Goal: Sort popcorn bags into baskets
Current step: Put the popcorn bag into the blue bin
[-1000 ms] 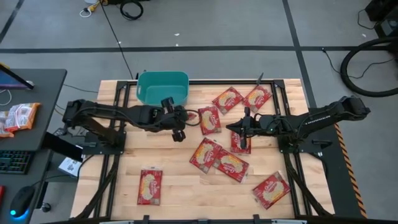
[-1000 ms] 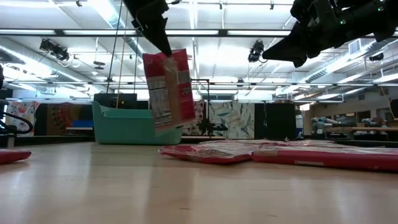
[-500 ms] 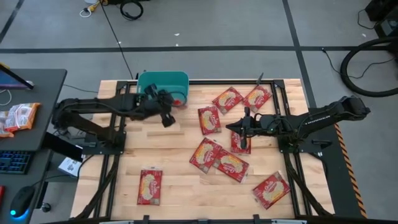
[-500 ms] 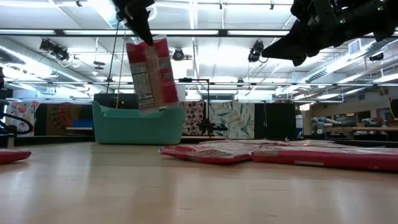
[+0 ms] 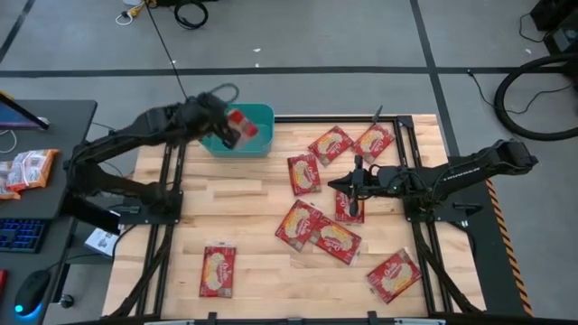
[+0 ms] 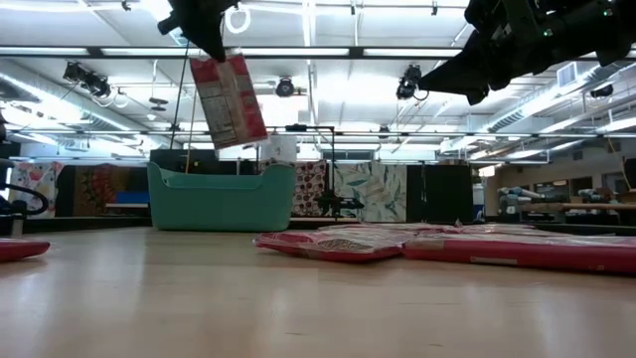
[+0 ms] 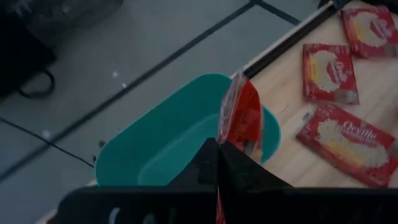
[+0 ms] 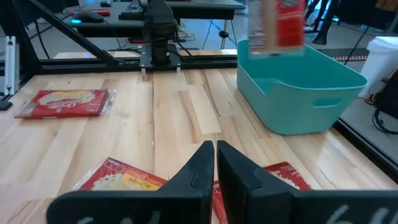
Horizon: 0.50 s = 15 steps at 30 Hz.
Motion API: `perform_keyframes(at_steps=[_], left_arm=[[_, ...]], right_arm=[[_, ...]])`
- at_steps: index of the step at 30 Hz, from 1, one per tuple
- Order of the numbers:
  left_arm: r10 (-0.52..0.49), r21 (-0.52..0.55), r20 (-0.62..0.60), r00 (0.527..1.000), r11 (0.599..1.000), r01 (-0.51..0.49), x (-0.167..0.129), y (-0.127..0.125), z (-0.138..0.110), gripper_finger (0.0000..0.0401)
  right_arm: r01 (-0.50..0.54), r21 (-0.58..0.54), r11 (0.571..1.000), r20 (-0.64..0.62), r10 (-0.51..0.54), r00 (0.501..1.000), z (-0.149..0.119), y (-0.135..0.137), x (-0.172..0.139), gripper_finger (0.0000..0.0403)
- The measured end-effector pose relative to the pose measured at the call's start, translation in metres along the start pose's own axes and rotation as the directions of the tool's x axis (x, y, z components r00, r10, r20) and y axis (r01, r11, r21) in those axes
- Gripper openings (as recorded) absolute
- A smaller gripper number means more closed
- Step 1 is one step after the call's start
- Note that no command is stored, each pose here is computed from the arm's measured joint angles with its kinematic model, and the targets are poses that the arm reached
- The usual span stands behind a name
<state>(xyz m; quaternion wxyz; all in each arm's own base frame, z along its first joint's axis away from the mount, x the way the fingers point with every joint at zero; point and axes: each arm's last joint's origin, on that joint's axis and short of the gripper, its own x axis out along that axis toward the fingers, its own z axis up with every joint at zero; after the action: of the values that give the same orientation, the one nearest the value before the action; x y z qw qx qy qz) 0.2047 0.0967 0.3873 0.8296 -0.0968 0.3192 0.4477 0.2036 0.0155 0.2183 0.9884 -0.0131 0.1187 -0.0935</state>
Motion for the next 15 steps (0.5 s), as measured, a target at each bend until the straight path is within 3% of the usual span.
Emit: perform_keyframes(at_steps=[7, 15], left_arm=[[-0.025, -0.147, -0.144, 0.989, 0.989, 0.003, 0.032, 0.035, 0.003, 0.0001], [-0.037, -0.269, -0.336, 0.941, 0.961, -0.058, 0.065, 0.067, -0.004, 0.0001]], right_arm=[[-0.013, -0.026, 1.0, 0.013, 0.014, 1.0, 0.001, 0.0, 0.0, 0.0024], [-0.016, -0.063, 0.998, 0.049, 0.019, 0.999, 0.005, 0.001, 0.0, 0.0024]])
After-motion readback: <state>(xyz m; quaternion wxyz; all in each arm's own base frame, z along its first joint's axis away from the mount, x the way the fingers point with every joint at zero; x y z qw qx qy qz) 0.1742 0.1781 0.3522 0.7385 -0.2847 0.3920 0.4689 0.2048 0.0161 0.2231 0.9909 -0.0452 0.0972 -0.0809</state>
